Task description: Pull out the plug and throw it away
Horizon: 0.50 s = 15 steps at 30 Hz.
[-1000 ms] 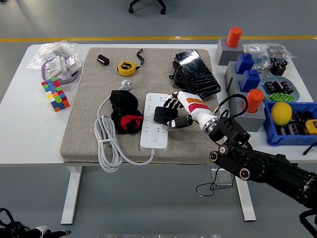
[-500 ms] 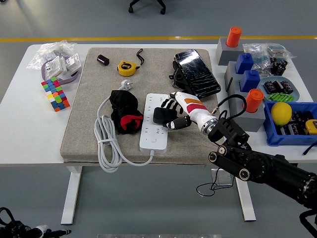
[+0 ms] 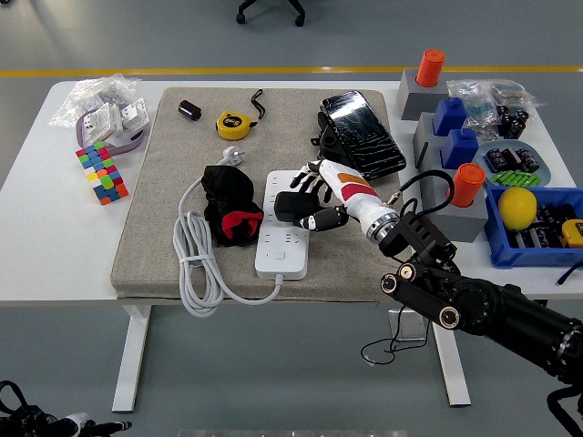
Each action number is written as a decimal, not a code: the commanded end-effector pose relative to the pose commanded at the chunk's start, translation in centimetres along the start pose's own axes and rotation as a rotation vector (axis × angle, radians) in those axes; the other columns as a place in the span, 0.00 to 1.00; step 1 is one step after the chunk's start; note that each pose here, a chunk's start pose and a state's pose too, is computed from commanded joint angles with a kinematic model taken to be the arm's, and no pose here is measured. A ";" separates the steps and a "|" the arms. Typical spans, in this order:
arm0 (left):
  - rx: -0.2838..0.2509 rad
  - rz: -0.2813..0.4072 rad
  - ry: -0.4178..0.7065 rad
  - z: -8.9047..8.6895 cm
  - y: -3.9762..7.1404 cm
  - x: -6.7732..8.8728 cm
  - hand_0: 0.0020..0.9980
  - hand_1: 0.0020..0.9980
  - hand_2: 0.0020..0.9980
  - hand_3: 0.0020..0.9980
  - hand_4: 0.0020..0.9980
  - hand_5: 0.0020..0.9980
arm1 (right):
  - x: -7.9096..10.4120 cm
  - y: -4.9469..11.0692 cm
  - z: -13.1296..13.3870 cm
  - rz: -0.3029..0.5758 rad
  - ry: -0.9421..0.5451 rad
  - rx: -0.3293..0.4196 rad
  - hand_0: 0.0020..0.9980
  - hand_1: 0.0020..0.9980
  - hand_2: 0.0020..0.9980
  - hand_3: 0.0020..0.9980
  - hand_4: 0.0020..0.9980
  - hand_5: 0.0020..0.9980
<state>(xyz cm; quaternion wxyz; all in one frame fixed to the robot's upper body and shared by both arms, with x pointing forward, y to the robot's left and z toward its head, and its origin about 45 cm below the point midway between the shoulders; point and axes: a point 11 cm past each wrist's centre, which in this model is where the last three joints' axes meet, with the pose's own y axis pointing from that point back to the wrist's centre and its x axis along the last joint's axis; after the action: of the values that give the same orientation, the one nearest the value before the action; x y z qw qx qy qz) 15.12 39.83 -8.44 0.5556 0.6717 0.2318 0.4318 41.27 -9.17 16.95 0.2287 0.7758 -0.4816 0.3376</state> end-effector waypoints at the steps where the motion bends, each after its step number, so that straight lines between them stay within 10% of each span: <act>1: 0.000 0.000 0.002 0.0 0.0 0.0 0.53 0.66 0.69 0.67 0.84 0.70 | 0.2 -0.1 -0.3 0.008 -0.007 0.007 0.30 0.31 0.41 0.53 0.98 0.00; 15: 0.000 0.003 0.008 -0.1 0.0 0.1 0.53 0.66 0.69 0.67 0.84 0.70 | 2.5 0.5 0.2 0.046 -0.019 0.005 0.31 0.30 0.40 0.53 0.98 0.00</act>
<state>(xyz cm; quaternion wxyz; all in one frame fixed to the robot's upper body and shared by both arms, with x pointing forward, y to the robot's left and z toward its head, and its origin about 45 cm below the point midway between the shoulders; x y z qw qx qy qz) 15.06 39.98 -8.43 0.5538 0.6703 0.2333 0.4354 41.68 -11.04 18.66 0.2142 0.7682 -0.5006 0.3367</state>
